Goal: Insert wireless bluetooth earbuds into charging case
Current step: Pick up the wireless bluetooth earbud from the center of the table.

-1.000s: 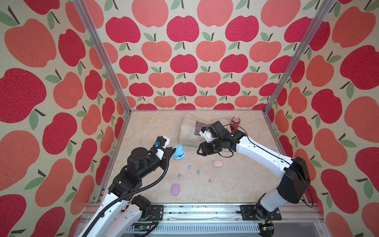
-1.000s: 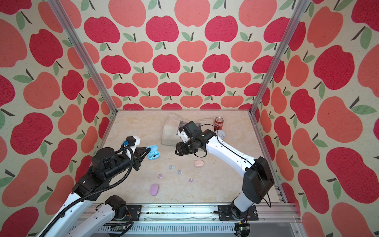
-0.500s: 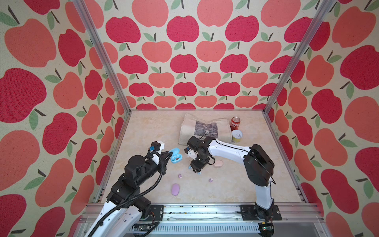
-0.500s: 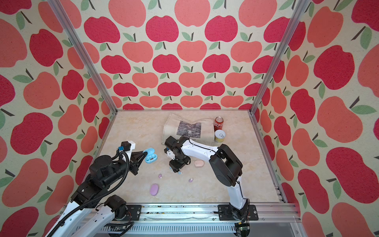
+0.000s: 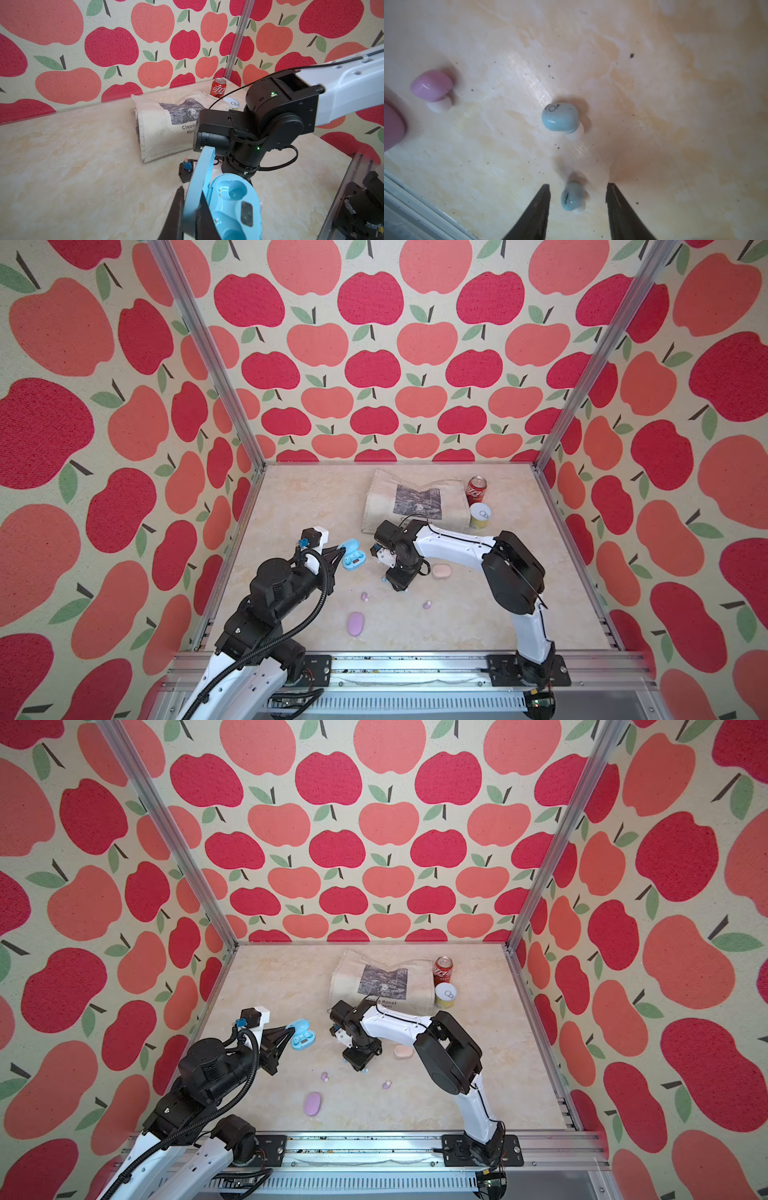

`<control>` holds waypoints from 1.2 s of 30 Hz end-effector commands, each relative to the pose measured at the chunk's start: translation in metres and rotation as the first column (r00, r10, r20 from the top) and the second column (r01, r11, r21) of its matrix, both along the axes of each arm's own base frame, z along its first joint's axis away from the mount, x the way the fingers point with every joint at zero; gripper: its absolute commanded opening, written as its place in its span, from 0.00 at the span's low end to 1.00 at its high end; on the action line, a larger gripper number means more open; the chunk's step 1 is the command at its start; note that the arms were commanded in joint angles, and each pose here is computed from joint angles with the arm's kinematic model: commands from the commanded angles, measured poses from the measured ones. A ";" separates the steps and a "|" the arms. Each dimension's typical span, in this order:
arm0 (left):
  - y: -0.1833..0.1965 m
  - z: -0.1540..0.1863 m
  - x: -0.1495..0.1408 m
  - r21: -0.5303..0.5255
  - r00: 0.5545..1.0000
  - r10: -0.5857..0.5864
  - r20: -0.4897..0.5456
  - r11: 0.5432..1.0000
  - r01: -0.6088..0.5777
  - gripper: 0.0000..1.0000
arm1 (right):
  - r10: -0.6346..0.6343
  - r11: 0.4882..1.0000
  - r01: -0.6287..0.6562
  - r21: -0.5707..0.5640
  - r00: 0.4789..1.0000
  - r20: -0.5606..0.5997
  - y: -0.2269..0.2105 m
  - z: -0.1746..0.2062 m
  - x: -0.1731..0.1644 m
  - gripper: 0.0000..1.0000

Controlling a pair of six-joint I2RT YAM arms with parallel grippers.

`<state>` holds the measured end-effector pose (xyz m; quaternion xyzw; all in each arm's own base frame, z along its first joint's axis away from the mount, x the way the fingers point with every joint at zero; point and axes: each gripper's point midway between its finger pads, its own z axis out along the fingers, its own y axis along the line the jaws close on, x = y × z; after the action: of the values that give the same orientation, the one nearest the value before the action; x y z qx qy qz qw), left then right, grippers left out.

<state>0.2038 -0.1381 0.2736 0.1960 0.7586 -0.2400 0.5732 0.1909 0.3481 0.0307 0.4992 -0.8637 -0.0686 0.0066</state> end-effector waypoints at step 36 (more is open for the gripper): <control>-0.003 0.010 0.010 -0.011 0.999 -0.013 0.032 1.000 0.014 0.00 | 0.033 0.999 -0.035 -0.025 0.997 -0.067 -0.002 0.000 -0.018 0.05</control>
<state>0.2129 -0.1365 0.2735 0.1949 0.7594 -0.2324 0.5756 0.1782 0.3439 0.0223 0.5205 -0.8522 -0.0467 0.0265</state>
